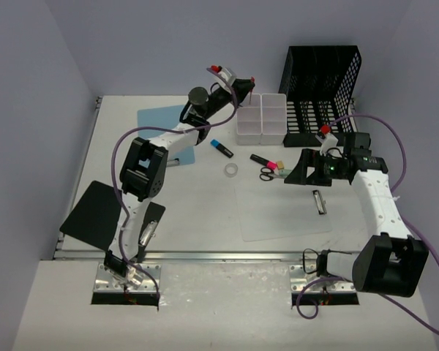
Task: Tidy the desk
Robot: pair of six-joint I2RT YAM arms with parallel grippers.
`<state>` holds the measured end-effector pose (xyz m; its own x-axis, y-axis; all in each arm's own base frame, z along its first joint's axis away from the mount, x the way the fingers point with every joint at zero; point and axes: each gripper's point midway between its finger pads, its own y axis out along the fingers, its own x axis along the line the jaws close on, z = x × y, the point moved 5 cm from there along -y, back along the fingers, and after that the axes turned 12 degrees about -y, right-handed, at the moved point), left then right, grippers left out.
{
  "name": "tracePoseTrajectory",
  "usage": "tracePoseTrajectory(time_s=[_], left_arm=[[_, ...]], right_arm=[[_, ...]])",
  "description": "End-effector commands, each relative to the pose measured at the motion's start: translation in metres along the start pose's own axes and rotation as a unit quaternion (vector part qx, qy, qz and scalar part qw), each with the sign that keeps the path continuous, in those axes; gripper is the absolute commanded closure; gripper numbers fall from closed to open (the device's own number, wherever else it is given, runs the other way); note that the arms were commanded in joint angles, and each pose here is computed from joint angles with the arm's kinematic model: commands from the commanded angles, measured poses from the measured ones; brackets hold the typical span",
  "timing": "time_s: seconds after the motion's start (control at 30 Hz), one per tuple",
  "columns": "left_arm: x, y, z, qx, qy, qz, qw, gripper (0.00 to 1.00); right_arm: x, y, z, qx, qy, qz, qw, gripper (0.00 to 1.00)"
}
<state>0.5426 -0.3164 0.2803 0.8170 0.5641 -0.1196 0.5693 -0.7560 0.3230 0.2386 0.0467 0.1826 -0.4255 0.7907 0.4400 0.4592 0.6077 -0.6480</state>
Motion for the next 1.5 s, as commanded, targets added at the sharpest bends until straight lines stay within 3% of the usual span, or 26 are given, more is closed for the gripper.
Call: tracePoseTrajectory(time_s=[0.0,0.27,0.67,0.87,1.1,1.23,1.37,1.4,1.47], left_arm=[[0.000,0.013,-0.038,-0.085,0.042,0.007,0.995,1.00],[0.026,0.023,-0.021,-0.100,0.064,-0.037,0.992,1.00],[0.031,0.017,0.027,-0.060,0.043,-0.026,0.997,0.97],[0.038,0.016,0.040,-0.048,0.044,-0.035,0.997,0.68],[0.034,0.012,0.032,-0.050,0.039,-0.024,0.998,0.53],[0.019,0.011,-0.021,-0.076,0.033,-0.007,0.997,0.48],[0.001,-0.010,-0.094,-0.087,0.017,0.018,0.996,0.16],[-0.011,-0.020,-0.135,-0.104,0.020,0.027,0.994,0.13],[-0.009,-0.042,-0.139,-0.071,-0.031,0.019,0.997,0.02]], right_arm=[[-0.001,0.003,-0.003,-0.009,-0.005,-0.002,1.000,0.01],[-0.001,0.006,0.002,-0.010,0.005,-0.012,1.000,0.01],[-0.003,0.007,0.001,-0.006,0.001,-0.011,1.000,0.01],[-0.004,0.005,-0.001,-0.008,-0.005,0.000,1.000,0.01],[-0.011,-0.005,-0.020,-0.008,-0.043,0.054,0.998,0.01],[-0.003,-0.004,-0.039,0.011,-0.110,0.090,0.990,0.01],[0.015,0.008,-0.065,0.032,-0.187,0.100,0.977,0.01],[0.021,0.007,-0.078,0.019,-0.199,0.100,0.975,0.01],[0.031,0.018,-0.089,0.019,-0.216,0.097,0.971,0.01]])
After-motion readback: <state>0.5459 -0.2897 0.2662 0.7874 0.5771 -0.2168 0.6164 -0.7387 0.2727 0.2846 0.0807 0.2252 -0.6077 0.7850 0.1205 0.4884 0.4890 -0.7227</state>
